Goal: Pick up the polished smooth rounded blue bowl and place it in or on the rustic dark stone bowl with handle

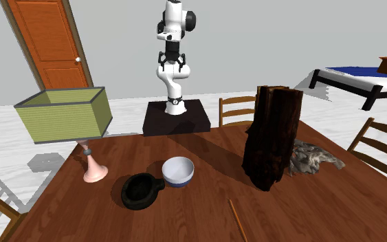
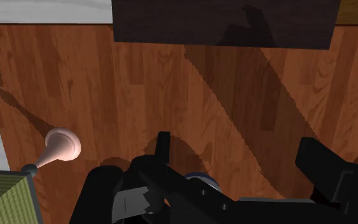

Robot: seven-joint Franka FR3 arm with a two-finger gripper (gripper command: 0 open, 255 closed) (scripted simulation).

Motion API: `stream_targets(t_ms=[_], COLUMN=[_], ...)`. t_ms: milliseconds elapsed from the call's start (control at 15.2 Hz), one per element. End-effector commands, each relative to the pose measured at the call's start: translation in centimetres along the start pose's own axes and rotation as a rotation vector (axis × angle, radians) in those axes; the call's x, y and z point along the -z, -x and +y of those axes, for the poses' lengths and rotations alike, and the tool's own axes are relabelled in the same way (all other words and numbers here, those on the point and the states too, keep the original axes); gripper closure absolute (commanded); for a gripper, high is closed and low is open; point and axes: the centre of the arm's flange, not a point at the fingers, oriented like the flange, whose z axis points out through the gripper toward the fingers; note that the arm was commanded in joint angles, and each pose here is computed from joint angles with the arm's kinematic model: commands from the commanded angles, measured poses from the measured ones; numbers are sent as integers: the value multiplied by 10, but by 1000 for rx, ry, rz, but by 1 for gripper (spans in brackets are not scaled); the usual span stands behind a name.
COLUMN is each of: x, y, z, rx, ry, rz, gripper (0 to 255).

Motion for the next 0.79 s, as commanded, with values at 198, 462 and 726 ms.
stream_targets(t_ms=[198,462,726], x=[-26,-61,-95], y=[-29,-68,-106], z=[-9,-20,-32], rx=[-1,-1,-2], ry=[0,-1,-1], rz=[-2,-5,-8], gripper=[0,0,0])
